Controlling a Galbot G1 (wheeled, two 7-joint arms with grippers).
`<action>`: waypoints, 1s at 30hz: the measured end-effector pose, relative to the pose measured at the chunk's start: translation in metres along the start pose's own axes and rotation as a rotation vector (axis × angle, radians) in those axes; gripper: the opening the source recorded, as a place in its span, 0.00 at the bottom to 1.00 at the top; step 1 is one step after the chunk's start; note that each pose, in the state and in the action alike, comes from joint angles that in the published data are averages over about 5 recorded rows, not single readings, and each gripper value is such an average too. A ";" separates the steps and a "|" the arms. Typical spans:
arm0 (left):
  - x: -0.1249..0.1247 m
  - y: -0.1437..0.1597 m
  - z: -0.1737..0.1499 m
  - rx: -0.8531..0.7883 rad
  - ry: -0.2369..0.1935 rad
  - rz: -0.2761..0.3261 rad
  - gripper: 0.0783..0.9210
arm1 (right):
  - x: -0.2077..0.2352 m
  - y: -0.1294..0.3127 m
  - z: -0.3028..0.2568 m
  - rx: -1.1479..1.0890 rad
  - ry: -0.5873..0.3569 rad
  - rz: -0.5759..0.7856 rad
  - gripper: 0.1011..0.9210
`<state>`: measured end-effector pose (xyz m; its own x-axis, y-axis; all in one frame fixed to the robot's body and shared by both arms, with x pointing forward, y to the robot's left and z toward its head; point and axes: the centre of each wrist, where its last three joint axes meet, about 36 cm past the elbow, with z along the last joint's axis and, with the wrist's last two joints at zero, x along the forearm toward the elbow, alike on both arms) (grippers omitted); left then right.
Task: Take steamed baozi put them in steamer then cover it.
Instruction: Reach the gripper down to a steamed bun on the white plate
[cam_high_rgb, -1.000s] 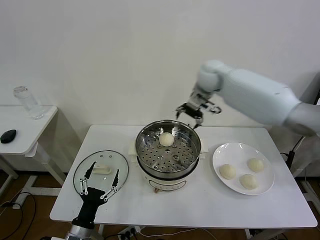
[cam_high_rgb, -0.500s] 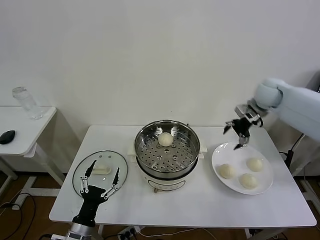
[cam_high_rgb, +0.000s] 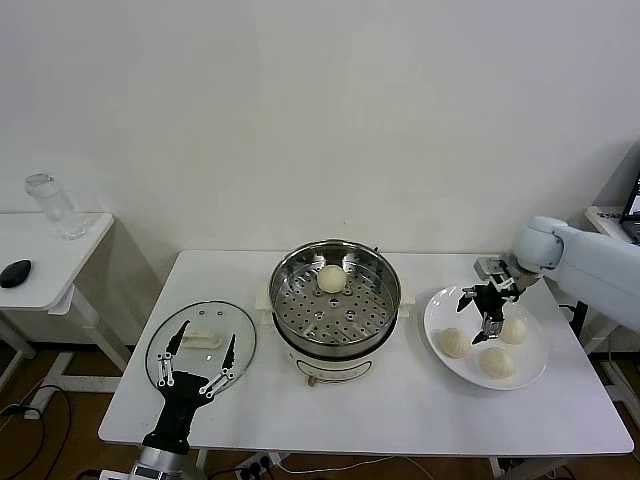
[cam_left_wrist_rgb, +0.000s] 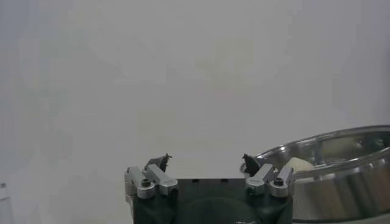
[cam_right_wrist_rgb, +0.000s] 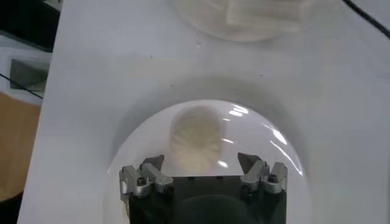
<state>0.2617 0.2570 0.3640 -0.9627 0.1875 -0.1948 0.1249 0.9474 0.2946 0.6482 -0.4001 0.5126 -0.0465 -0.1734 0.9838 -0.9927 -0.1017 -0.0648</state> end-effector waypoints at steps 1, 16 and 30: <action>0.000 0.000 0.000 0.000 0.001 -0.001 0.88 | -0.003 0.000 0.000 -0.001 0.000 0.000 0.88; 0.002 0.002 0.000 0.004 0.001 -0.008 0.88 | -0.039 -0.001 -0.009 0.004 0.010 -0.007 0.88; 0.002 0.005 0.000 0.001 0.000 -0.013 0.88 | -0.052 -0.003 -0.011 0.006 0.025 -0.007 0.78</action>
<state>0.2605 0.2619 0.3653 -0.9642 0.1752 -0.1989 0.1126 0.9500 0.2913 0.6526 -0.3800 0.4637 -0.0420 -0.1477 0.9881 -0.9924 -0.1087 -0.0585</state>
